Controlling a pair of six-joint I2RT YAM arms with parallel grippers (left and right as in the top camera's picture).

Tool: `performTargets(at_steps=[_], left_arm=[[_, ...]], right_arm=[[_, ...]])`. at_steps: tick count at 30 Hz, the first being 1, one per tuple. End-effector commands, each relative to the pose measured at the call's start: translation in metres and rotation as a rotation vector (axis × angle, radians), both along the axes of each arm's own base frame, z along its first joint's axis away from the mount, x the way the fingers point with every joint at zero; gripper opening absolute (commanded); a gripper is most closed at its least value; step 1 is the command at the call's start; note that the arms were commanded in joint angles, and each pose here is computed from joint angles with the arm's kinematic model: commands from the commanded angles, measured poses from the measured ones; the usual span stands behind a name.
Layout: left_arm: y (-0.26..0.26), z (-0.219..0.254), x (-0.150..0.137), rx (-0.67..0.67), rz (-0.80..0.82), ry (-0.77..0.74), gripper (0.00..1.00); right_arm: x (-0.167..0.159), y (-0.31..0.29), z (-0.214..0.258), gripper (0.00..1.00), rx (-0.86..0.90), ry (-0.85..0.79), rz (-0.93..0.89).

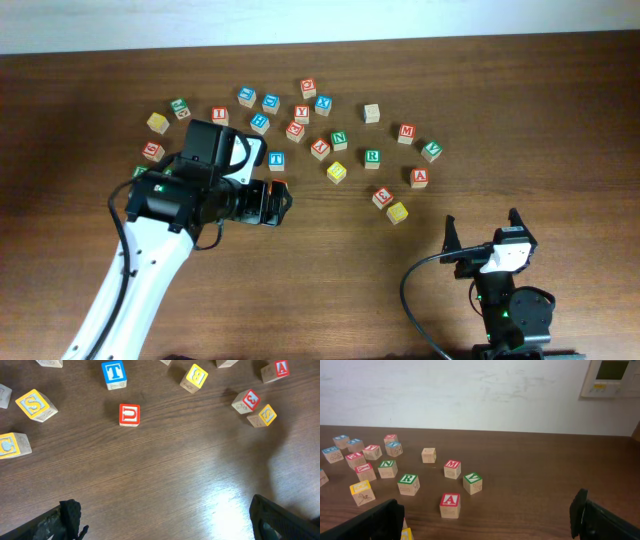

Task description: Spell out ICRA

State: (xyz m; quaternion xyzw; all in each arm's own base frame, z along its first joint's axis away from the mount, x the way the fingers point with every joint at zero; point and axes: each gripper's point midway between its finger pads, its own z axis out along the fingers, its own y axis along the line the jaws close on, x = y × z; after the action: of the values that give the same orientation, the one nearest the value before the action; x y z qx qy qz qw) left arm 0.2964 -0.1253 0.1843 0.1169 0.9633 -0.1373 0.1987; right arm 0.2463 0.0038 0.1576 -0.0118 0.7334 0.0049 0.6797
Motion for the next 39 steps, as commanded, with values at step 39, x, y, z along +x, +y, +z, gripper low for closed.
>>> performTargets(at_steps=[39], left_arm=[[0.062, -0.031, 0.078, 0.203, 0.466, 0.078, 0.99]], right_arm=[[0.000, -0.002, -0.002, 0.98, 0.003, 0.004, -0.009]])
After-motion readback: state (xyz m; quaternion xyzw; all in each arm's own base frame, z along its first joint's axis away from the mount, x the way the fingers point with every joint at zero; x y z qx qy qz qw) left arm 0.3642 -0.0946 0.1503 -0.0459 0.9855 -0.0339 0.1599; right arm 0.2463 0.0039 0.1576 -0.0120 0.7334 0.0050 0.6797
